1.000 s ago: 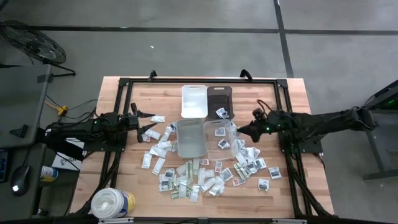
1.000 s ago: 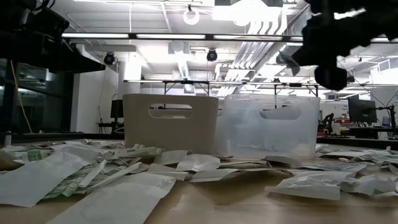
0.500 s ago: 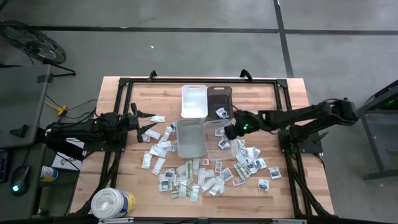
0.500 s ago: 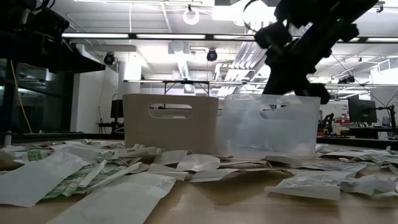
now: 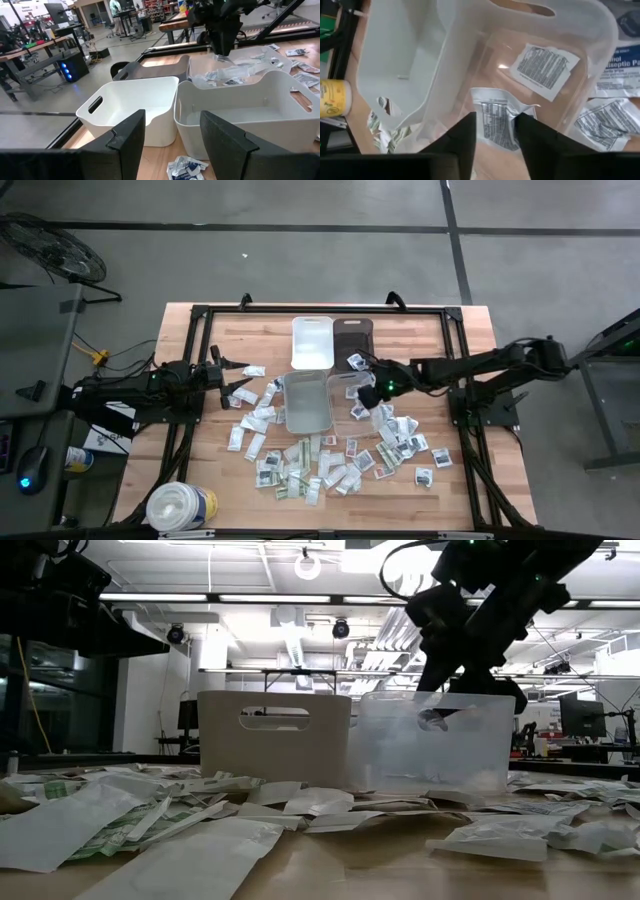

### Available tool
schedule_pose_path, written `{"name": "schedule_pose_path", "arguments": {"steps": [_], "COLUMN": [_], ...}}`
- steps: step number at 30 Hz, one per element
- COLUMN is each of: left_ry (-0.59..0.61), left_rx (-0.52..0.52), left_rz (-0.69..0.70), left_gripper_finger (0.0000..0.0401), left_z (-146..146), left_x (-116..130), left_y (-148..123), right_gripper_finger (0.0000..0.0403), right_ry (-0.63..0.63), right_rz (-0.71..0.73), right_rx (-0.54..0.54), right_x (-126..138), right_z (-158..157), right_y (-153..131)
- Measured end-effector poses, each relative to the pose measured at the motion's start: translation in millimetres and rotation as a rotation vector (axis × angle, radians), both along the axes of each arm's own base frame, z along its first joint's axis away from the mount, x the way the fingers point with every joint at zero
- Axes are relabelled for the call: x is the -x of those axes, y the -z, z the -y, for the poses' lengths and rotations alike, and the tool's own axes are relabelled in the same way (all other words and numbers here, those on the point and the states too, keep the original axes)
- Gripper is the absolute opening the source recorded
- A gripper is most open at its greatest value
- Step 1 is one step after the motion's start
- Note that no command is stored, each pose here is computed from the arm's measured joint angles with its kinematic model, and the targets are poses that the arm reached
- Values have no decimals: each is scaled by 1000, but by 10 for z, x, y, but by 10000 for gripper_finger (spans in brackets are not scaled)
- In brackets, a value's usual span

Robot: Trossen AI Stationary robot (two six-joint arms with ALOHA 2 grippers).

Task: Pick & Place First Aid Supplies
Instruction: Put the gray towelette pack into the transparent bin

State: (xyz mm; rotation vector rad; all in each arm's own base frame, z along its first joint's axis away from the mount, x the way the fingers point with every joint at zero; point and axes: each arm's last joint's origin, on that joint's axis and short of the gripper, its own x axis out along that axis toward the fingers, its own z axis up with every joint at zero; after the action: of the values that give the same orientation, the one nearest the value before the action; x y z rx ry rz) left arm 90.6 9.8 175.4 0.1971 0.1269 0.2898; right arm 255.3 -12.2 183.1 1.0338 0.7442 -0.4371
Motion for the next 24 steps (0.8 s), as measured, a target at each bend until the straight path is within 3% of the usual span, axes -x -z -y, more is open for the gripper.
{"name": "schedule_pose_path", "arguments": {"steps": [13,16,24], "left_ry": [0,0,0], "left_rx": [0,0,0], "left_rz": [0,0,0], "left_gripper_finger": [189,189,189], "left_z": [0,0,0], "left_x": [0,0,0], "left_y": [0,0,0], "right_gripper_finger": [191,199,206], "right_ry": [-194,-266,-594], "right_rz": [20,16,-24], "right_rx": [144,256,720], "right_x": [21,20,14], "right_z": [-11,-18,-149], "right_y": [-41,-40,-46]}}
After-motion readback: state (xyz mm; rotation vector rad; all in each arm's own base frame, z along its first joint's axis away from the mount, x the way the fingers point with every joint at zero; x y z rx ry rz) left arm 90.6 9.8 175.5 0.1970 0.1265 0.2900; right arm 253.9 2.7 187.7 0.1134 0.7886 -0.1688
